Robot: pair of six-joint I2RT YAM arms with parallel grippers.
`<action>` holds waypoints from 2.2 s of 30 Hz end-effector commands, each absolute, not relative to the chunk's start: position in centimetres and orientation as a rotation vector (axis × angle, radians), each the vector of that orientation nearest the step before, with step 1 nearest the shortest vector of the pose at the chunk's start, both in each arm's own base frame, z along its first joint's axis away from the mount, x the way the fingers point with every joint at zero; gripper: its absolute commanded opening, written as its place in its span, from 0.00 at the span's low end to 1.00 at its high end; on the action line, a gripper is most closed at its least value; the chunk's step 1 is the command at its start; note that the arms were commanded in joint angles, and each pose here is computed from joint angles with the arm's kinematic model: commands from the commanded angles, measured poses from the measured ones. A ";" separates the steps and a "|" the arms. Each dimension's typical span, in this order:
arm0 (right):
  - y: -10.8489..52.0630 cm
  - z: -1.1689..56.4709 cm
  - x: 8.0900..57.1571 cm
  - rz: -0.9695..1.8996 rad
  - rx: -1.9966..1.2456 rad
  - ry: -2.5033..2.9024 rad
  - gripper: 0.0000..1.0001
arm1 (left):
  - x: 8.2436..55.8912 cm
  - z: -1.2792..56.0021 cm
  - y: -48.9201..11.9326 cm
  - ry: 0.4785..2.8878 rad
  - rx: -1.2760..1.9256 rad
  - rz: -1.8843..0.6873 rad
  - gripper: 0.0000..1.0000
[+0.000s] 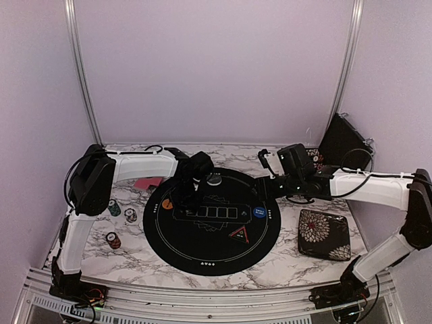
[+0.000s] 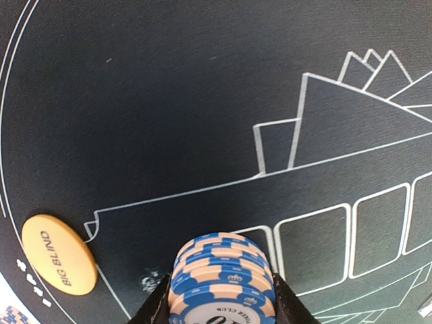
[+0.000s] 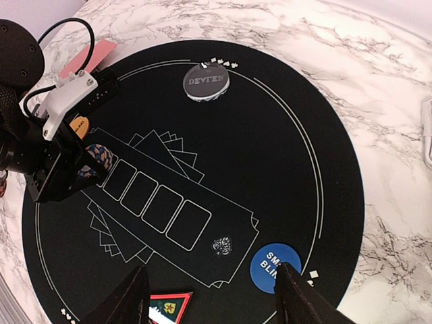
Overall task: Distribute texas hold em gaming equipment
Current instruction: Move the poker chips pile to the community card area, then move the pile of poker chips to the small blind area.
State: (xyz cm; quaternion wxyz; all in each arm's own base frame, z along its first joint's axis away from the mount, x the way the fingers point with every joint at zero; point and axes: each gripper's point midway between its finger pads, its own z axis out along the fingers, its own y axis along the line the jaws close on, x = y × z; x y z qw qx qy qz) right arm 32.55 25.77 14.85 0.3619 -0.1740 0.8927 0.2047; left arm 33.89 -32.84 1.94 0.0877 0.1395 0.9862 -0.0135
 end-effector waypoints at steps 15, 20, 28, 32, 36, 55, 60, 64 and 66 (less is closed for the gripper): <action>24.0 16.4 32.7 0.492 -0.434 2.244 0.61 | 32.3 -0.7 -38.3 2.993 0.514 -0.122 0.43; 23.7 16.4 32.7 0.484 -0.431 2.242 0.61 | 32.5 -0.5 -39.0 2.988 0.520 -0.128 0.43; 23.7 16.4 32.8 0.484 -0.432 2.243 0.61 | 32.7 -0.1 -39.2 2.981 0.522 -0.135 0.48; 23.8 16.3 32.9 0.486 -0.431 2.246 0.61 | 32.8 0.3 -39.4 2.973 0.526 -0.143 0.57; 23.9 16.3 33.0 0.488 -0.431 2.251 0.61 | 33.1 1.0 -39.6 2.959 0.523 -0.160 0.65; 24.1 16.7 33.3 0.484 -0.414 2.268 0.61 | 35.8 7.6 -39.8 2.809 0.521 -0.248 0.97; 24.1 17.3 33.6 0.479 -0.407 2.266 0.61 | 36.5 10.3 -39.7 2.757 0.529 -0.297 0.99; 24.5 17.4 33.7 0.486 -0.410 2.279 0.61 | 37.2 12.6 -38.5 2.720 0.473 -0.343 0.99; 25.0 17.5 33.7 0.485 -0.421 2.280 0.61 | 37.9 13.8 -37.3 2.699 0.422 -0.365 0.99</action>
